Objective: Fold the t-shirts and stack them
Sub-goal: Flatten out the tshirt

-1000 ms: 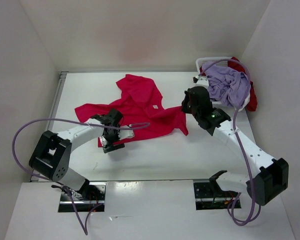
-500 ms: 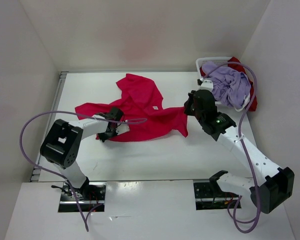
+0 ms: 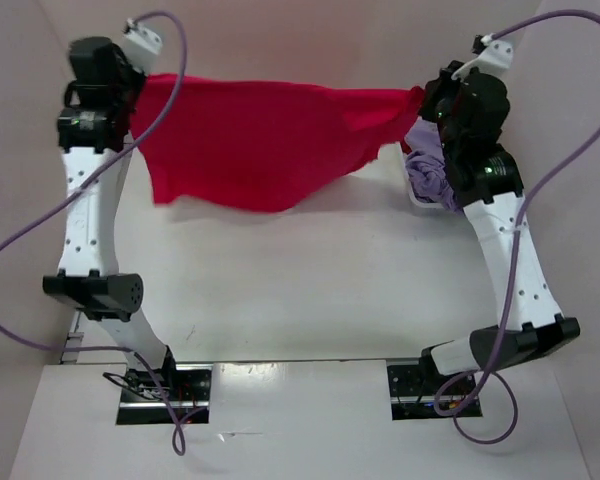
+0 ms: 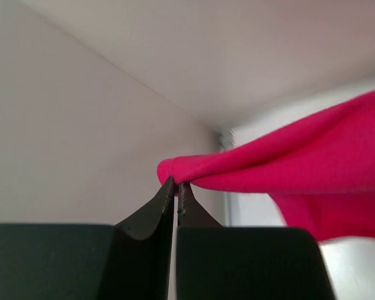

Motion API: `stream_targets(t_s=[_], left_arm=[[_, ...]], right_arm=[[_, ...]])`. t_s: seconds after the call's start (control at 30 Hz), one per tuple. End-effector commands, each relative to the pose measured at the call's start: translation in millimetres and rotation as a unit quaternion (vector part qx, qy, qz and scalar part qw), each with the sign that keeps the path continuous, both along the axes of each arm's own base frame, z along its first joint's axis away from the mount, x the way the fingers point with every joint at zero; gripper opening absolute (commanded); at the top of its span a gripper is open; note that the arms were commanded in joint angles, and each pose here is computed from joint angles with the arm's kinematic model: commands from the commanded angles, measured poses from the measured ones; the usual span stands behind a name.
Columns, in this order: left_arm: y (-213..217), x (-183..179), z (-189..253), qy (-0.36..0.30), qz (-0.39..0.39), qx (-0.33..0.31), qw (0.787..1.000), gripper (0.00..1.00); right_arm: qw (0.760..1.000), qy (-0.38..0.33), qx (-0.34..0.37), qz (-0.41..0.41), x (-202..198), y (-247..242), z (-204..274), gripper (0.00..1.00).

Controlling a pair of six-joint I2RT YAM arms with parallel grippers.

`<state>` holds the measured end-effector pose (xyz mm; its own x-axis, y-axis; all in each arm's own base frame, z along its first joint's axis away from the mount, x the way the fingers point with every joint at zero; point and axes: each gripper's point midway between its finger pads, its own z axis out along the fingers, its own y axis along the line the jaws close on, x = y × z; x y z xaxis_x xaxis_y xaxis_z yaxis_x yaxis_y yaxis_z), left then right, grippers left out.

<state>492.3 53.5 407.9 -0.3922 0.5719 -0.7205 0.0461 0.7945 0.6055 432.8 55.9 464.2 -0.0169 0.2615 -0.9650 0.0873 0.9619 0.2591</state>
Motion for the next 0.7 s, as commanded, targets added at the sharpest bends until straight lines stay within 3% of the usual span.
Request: stream_targets(t_s=[0.0, 0.1, 0.13, 0.2, 0.23, 0.27, 0.33, 0.37, 0.47, 0.53, 0.67], left_arm=[[-6, -36, 35, 0.002, -0.018, -0.002, 1.0, 0.0], [-6, -47, 26, 0.016, -0.018, -0.001, 1.0, 0.0], [-6, -47, -14, 0.066, -0.021, 0.005, 0.998, 0.0], [4, -67, -23, 0.067, -0.008, 0.033, 0.997, 0.0], [6, -84, -26, 0.069, -0.005, 0.04, 0.997, 0.0], [3, -94, -79, 0.134, -0.014, 0.045, 0.99, 0.0], [6, -117, -111, 0.171, -0.009, 0.05, 0.984, 0.0], [7, -135, -155, 0.23, -0.011, 0.051, 0.972, 0.0], [9, -169, -197, 0.285, -0.003, 0.046, 0.957, 0.0], [9, -196, -229, 0.329, 0.003, 0.038, 0.944, 0.0], [12, -228, -263, 0.387, 0.015, 0.028, 0.922, 0.0]], right_arm=[[0.998, -0.059, -0.008, -0.015, -22, -9, 47, 0.0], [1.0, -0.024, 0.001, -0.006, -40, 3, 17, 0.0], [1.0, -0.003, 0.001, -0.006, -53, 4, -2, 0.0], [1.0, 0.005, 0.023, 0.004, -81, 11, -13, 0.0], [0.999, 0.047, 0.018, 0.001, -88, 12, -49, 0.0], [0.998, 0.063, 0.028, -0.001, -96, 10, -63, 0.0], [0.991, 0.117, 0.06, 0.013, -121, 17, -107, 0.0], [0.988, 0.137, 0.073, 0.023, -129, 21, -122, 0.0], [0.964, 0.213, 0.137, 0.077, -157, 46, -176, 0.0], [0.934, 0.279, 0.186, 0.126, -175, 76, -216, 0.0], [0.899, 0.359, 0.2, 0.152, -196, 104, -269, 0.0]])
